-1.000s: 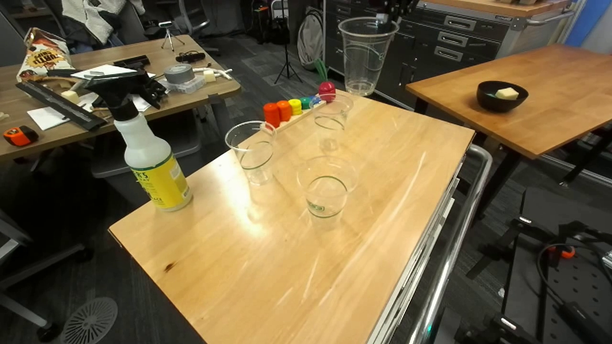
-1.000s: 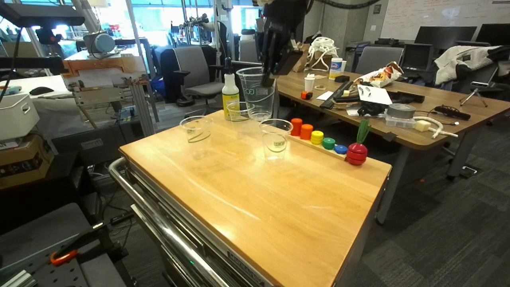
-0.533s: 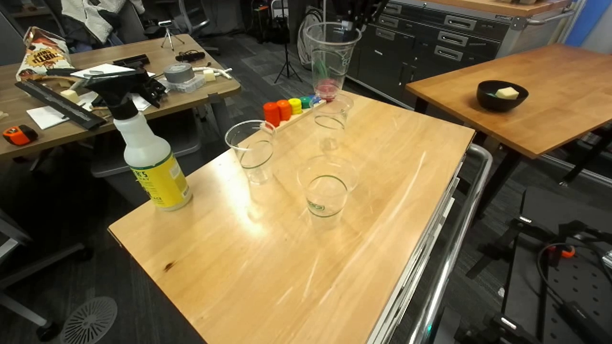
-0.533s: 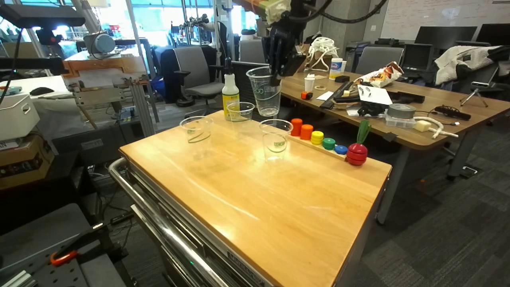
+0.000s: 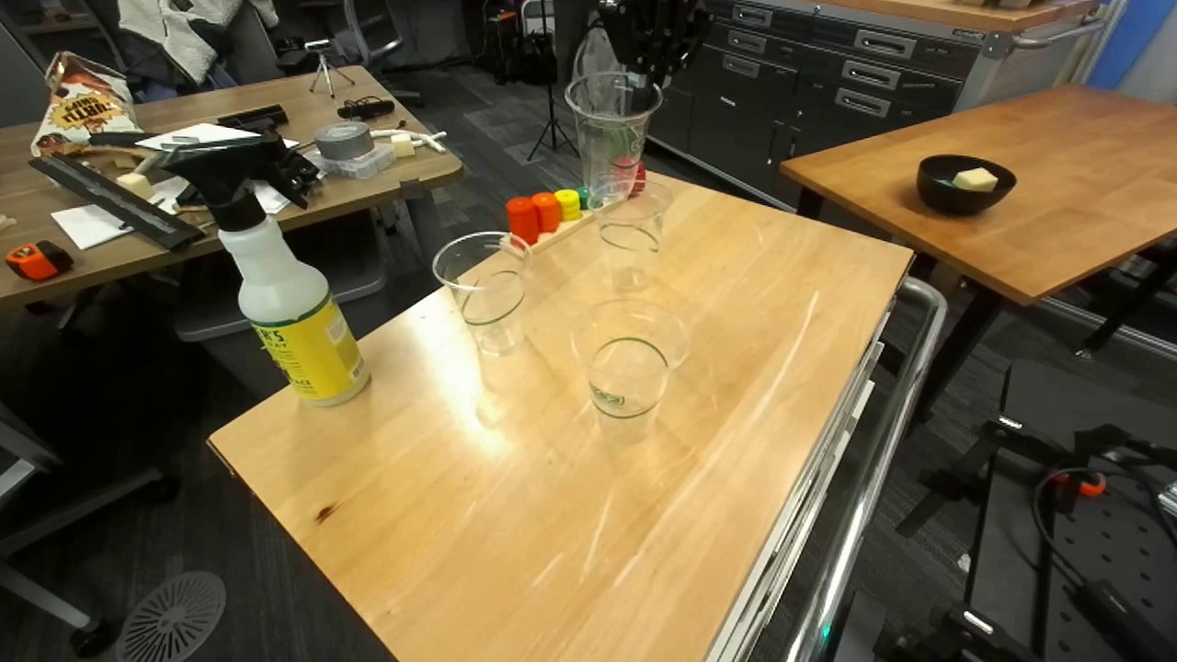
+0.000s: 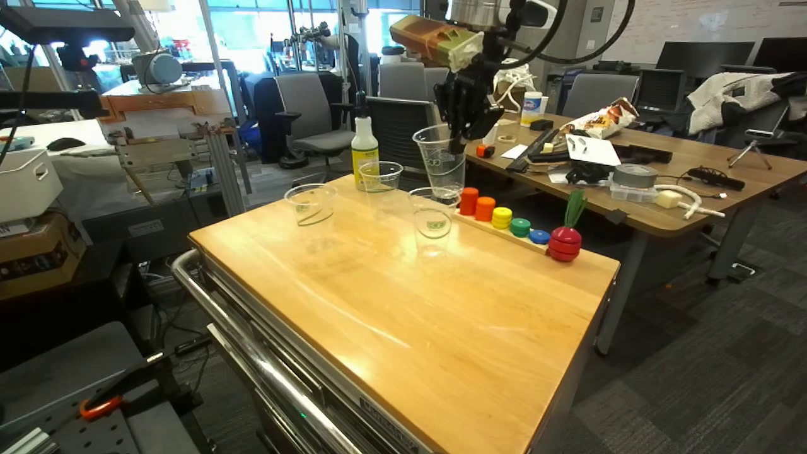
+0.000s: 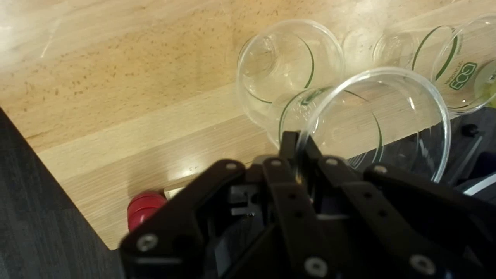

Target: Stack the four cups together

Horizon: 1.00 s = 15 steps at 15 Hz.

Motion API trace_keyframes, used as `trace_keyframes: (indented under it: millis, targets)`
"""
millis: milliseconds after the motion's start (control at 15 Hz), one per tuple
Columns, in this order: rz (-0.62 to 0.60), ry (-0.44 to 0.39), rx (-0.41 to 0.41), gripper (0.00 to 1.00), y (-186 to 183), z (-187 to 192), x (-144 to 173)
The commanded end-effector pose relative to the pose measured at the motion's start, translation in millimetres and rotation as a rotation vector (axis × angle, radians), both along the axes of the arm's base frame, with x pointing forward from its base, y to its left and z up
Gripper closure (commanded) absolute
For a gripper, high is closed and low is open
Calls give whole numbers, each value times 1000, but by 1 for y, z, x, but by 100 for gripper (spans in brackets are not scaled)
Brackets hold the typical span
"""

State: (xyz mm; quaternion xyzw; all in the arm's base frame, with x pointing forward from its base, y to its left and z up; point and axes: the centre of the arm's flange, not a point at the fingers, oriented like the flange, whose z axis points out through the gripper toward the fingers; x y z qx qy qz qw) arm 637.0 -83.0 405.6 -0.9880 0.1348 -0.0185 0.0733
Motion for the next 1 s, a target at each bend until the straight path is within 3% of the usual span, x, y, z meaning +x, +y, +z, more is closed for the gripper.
trace_keyframes:
  millis: [0,533,933]
  targets:
    - [10,-22,-35,99,-5,20,-2]
    - [83,51,13,99,4,15,-30]
    - [122,99,31,99,14,1,-32]
